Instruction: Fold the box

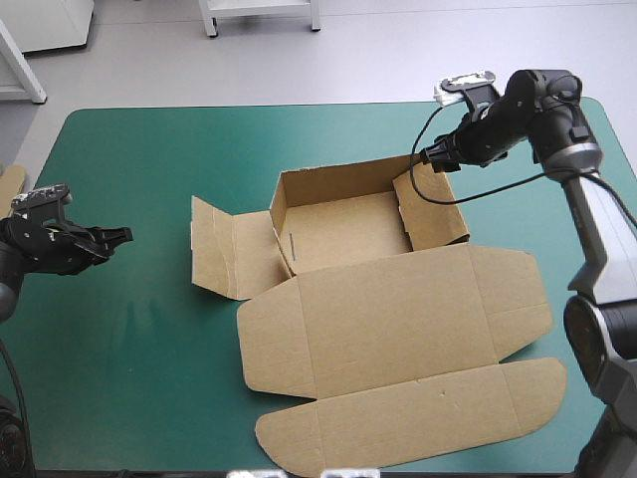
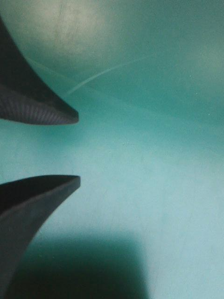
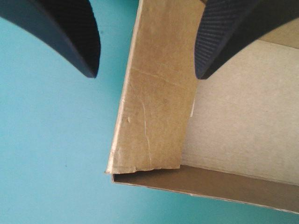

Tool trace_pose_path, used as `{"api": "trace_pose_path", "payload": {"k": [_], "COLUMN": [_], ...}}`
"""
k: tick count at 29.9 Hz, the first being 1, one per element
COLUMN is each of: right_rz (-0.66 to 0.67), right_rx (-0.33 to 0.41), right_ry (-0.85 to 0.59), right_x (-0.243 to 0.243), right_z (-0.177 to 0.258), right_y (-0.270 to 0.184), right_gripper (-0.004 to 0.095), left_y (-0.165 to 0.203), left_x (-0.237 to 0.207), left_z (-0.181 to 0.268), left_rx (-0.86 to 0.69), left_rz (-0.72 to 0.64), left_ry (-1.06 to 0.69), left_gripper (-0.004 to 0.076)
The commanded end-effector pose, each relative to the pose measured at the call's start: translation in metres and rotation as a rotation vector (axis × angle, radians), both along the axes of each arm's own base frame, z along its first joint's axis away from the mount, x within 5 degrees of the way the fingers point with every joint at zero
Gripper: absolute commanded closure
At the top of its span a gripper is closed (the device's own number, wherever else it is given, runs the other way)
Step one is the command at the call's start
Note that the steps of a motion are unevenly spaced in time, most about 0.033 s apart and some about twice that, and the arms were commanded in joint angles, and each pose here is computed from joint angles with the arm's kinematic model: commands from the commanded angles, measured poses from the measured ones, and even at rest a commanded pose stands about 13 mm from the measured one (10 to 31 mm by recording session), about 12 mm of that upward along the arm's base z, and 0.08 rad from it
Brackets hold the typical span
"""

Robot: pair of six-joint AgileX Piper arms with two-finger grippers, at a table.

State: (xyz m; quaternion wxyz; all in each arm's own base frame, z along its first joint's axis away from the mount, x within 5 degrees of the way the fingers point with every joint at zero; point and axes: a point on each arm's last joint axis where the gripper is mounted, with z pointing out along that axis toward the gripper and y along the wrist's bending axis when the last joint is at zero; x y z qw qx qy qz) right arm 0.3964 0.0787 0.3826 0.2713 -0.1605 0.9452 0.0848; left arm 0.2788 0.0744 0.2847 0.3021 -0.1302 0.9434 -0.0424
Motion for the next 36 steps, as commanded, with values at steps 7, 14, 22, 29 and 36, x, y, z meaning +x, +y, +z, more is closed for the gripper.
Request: {"api": "trace_pose_path", "payload": {"k": [7, 14, 22, 29, 36], "right_rz": [0.006, -0.012, 0.031, 0.023, 0.013], "right_rx": [0.014, -0.036, -0.021, -0.025, 0.017], "right_ry": [-0.045, -0.008, -0.109, -0.093, -0.057], "right_x": [-0.075, -0.082, -0.048, -0.023, -0.004], "right_z": [0.036, 0.001, -0.018, -0.048, -0.072], "right_y": [-0.011, -0.017, -0.009, -0.006, 0.000], "right_gripper": [0.0345, 0.0345, 0.0272, 0.0220, 0.0233], "left_y": [0.000, 0.000, -0.001, -0.002, -0.004], "left_x": [0.000, 0.000, 0.000, 0.000, 0.000], "left_z": [0.018, 0.018, 0.018, 0.018, 0.019], "left_rx": [0.007, 0.012, 0.011, 0.003, -0.009], "left_rz": [0.012, 0.006, 0.000, 0.001, -0.019], "left_ry": [-0.080, -0.080, -0.077, -0.078, -0.084], "left_gripper": [0.0463, 0.0463, 0.0463, 0.0463, 0.0463]}}
